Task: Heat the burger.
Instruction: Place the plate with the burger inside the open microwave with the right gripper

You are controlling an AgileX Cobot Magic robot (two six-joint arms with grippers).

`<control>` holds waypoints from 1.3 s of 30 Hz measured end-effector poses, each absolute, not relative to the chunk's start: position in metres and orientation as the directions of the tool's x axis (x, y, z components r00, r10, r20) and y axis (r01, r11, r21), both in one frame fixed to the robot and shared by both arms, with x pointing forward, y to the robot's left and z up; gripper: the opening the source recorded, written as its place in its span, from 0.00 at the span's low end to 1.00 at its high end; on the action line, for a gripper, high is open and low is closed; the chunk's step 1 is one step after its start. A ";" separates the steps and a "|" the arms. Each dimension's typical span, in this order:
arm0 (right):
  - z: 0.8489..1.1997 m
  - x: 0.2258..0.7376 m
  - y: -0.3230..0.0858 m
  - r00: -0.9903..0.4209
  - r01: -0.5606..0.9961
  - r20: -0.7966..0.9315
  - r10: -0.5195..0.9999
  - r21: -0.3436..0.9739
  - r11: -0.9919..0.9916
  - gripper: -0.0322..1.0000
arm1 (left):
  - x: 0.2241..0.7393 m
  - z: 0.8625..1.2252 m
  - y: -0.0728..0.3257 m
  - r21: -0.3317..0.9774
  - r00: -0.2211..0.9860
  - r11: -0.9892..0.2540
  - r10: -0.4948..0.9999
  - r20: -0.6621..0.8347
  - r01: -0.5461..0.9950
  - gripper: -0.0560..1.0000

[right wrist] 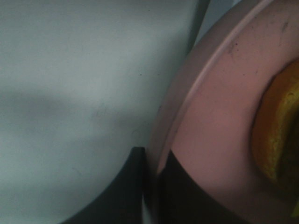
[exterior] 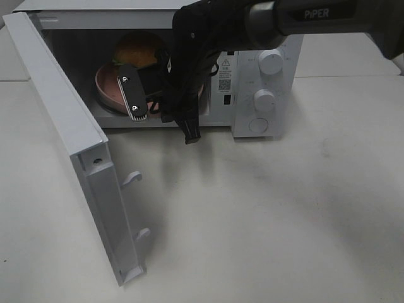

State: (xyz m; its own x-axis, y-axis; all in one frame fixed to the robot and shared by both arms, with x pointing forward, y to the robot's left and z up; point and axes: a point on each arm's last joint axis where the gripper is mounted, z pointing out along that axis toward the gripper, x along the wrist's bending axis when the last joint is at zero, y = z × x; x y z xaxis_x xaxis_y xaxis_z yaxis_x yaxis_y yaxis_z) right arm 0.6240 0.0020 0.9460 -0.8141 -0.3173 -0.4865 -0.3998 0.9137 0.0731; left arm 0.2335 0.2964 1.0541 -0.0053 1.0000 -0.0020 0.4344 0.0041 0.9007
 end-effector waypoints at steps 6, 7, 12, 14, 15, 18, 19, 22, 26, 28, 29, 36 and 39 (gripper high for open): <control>0.947 0.636 0.010 -0.829 -0.347 -0.495 -0.261 0.089 0.934 0.08 | 0.234 1.054 0.296 0.901 -0.005 0.004 1.000 -0.002 0.434 0.99; 0.947 0.636 0.010 -0.829 -0.347 -0.495 -0.261 0.089 0.934 0.08 | 0.234 1.054 0.296 0.901 -0.005 0.004 1.000 -0.002 0.434 0.99; 0.942 0.642 0.014 -0.827 -0.347 -0.497 -0.264 0.081 0.934 0.08 | 0.234 1.054 0.296 0.901 -0.005 0.004 1.000 -0.002 0.434 0.99; 0.940 0.643 0.014 -0.828 -0.347 -0.493 -0.265 0.080 0.935 0.08 | 0.234 1.054 0.296 0.901 -0.005 0.004 1.000 -0.002 0.434 0.99; 0.939 0.643 0.015 -0.828 -0.347 -0.493 -0.265 0.080 0.935 0.09 | 0.234 1.054 0.296 0.901 -0.005 0.004 1.000 -0.002 0.434 0.99; 0.936 0.644 0.015 -0.829 -0.348 -0.491 -0.267 0.078 0.934 0.09 | 0.234 1.054 0.296 0.901 -0.005 0.004 1.000 -0.002 0.434 0.99; 0.936 0.644 0.014 -0.825 -0.355 -0.492 -0.276 0.072 0.932 0.09 | 0.234 1.054 0.296 0.901 -0.005 0.004 1.000 -0.002 0.434 0.99; 0.937 0.644 0.014 -0.819 -0.369 -0.494 -0.292 0.064 0.927 0.09 | 0.234 1.054 0.296 0.901 -0.005 0.004 1.000 -0.002 0.434 0.99; 0.938 0.645 0.015 -0.811 -0.376 -0.506 -0.295 0.063 0.925 0.13 | 0.234 1.054 0.296 0.901 -0.005 0.004 1.000 -0.002 0.434 0.99; 0.940 0.647 0.016 -0.800 -0.383 -0.520 -0.299 0.061 0.922 0.17 | 0.234 1.054 0.296 0.901 -0.005 0.004 1.000 -0.002 0.434 0.99; 0.940 0.647 0.016 -0.800 -0.383 -0.520 -0.299 0.061 0.922 0.17 | 0.234 1.054 0.296 0.901 -0.005 0.004 1.000 -0.002 0.434 0.99; 0.942 0.648 0.018 -0.786 -0.390 -0.543 -0.294 0.066 0.919 0.44 | 0.234 1.054 0.296 0.901 -0.005 0.004 1.000 -0.002 0.434 0.99; 0.942 0.648 0.018 -0.787 -0.388 -0.543 -0.292 0.069 0.919 0.54 | 0.234 1.054 0.296 0.901 -0.005 0.004 1.000 -0.002 0.434 0.99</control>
State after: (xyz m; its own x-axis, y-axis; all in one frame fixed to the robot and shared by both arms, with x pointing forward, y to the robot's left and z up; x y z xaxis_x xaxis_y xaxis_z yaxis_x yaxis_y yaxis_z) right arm 0.6484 0.0177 0.9422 -0.7871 -0.2920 -0.5434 -0.3884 0.9189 0.0687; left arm 0.2335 0.2964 1.0541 -0.0053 1.0000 -0.0020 0.4344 0.0041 0.9007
